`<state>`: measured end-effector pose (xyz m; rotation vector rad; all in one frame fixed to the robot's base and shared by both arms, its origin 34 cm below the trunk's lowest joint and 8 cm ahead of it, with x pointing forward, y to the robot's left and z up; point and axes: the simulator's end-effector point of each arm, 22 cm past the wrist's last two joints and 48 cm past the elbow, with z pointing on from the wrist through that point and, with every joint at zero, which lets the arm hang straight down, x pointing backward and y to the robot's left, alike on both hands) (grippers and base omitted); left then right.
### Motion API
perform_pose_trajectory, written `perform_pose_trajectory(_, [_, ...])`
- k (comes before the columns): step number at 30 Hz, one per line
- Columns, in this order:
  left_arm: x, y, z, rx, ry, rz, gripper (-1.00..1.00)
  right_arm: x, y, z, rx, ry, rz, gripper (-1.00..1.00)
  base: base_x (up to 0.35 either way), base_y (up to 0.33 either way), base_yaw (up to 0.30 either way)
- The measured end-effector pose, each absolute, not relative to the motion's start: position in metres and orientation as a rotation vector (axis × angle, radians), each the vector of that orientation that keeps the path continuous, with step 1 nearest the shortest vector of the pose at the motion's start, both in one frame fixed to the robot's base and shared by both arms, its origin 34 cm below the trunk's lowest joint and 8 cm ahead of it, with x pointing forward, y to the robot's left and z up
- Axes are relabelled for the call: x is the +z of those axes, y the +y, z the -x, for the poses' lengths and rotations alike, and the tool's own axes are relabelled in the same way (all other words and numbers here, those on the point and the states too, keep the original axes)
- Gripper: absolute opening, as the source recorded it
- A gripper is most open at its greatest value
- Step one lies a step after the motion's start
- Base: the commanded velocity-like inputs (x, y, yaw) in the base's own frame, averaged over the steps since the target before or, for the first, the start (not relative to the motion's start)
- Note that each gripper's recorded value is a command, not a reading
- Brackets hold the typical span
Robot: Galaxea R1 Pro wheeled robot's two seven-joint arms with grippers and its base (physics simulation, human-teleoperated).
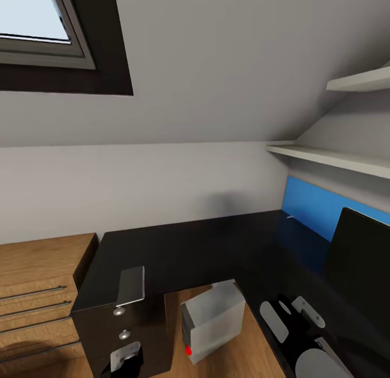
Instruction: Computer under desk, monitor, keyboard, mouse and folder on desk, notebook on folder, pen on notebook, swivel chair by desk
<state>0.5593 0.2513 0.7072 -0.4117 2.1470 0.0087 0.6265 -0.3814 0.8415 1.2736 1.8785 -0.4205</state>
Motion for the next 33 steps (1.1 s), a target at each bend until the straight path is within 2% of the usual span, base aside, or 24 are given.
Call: perform_pose_trajectory(33, [0.651, 0.251, -0.555, 0.006, 2.219, 0.423, 1.0, 0.8, -0.393, -0.63, -0.435, 1.867, -1.279, -1.0, 0.0, 0.0, 0.0])
